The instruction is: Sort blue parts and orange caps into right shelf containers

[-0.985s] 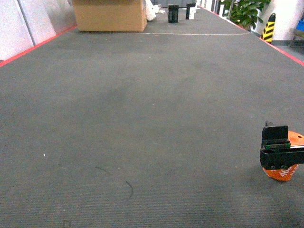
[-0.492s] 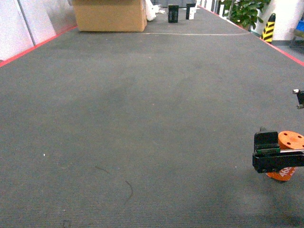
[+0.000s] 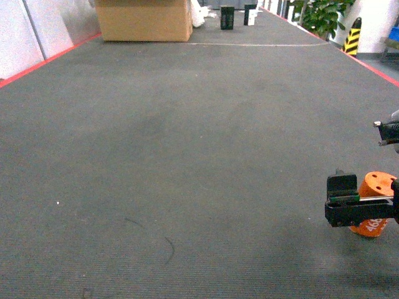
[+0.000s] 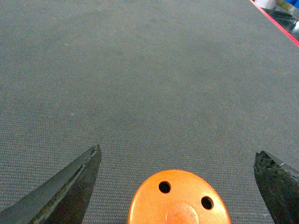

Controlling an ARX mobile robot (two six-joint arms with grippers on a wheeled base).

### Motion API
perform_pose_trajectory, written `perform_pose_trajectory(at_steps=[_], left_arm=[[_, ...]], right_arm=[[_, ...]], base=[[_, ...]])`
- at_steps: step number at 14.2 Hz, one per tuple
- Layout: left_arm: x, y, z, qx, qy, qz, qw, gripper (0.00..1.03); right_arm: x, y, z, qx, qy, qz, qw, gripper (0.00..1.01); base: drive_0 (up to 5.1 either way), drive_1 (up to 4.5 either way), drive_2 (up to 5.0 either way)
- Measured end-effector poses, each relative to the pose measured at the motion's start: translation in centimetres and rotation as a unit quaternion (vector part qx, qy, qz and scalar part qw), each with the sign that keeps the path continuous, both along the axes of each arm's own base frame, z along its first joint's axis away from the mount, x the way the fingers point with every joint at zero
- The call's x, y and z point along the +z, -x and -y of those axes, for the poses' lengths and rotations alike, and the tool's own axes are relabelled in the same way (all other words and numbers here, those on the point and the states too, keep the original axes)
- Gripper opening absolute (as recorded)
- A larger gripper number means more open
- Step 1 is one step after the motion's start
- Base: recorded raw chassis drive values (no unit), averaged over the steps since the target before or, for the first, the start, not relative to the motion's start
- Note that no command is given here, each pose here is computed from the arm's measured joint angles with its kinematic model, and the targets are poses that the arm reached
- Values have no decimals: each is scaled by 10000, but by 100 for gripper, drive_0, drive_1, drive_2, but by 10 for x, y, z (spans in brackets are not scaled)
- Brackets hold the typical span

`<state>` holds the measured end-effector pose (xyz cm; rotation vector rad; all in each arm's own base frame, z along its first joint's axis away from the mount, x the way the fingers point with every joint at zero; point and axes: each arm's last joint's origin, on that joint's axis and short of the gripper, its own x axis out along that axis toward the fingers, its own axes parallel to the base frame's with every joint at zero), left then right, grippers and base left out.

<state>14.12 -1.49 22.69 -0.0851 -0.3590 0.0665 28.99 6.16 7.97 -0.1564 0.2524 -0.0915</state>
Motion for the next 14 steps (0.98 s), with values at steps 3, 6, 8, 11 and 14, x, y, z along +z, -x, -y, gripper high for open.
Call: perform_pose_trajectory(at_steps=[3,6,8,11,14], left_arm=[[0,0,0,0,-1,-9,10000,59],[0,0,0,0,1,4,10000,59],[0,0,0,-2,-1,-2,10000,59],[0,0,0,0,0,2,10000,59],[0,0,0,0,0,2,10000,59]], right_arm=[[-1,-7,-2,16,58,-21,10000,98],[-1,-11,-3,20,78,0,10000,98],[-8,-10,-3,25,105,-109,9999,98],[-11,-10,-3,26,112,-146,9998,98],[-11,-10,-2,23,114,-154,9998,98]], base=[[0,0,0],[0,0,0],[0,0,0],[0,0,0],[0,0,0]])
